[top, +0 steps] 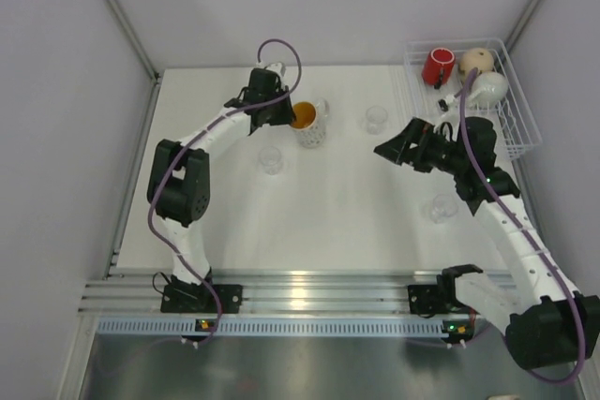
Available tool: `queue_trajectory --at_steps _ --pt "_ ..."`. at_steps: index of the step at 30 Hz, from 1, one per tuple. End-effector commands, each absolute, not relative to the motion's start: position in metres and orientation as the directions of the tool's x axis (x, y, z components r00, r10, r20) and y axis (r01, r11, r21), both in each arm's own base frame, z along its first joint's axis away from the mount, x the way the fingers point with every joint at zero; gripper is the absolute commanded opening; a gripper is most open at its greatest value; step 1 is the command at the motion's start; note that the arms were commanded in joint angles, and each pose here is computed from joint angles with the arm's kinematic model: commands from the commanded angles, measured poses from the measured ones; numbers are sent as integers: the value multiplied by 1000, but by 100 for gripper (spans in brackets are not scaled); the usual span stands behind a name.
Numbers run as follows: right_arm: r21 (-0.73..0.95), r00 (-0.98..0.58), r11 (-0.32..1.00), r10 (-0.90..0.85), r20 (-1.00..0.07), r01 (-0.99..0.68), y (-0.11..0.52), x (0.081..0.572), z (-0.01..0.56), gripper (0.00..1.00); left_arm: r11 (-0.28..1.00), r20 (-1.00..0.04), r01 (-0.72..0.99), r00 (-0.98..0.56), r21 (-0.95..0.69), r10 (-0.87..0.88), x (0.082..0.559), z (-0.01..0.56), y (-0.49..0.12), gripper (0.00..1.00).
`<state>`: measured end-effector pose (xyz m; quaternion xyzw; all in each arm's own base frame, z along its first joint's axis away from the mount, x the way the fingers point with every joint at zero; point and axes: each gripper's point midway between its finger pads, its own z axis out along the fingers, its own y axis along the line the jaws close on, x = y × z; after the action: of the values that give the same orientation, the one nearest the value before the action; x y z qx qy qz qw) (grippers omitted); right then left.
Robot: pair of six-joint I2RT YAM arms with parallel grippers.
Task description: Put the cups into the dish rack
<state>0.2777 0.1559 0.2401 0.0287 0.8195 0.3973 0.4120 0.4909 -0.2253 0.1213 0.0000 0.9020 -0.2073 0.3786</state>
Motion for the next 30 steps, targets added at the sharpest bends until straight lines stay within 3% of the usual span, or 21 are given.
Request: queue_trajectory --at_steps 1,4,11,16,21,30 --pt "710 -649 581 369 -666 -398 175 277 278 97 828 -918 454 -358 -330 -170 503 272 -245 0" --pt "749 -682 512 366 -633 -420 186 278 286 93 816 -952 522 -287 -249 -108 487 290 -243 0" --pt "889 -838 311 334 -432 -335 211 272 298 85 766 -1000 643 -12 -11 -5 425 336 -242 0" --pt "933 -898 216 280 -340 -286 225 265 299 84 757 -969 608 197 239 148 385 350 -240 0" --pt "961 -939 143 220 -265 -238 242 252 298 83 770 -926 524 288 364 242 358 350 -242 0" --pt "980 -979 142 123 -160 -142 258 231 272 78 762 -862 435 392 480 320 308 355 -256 0"
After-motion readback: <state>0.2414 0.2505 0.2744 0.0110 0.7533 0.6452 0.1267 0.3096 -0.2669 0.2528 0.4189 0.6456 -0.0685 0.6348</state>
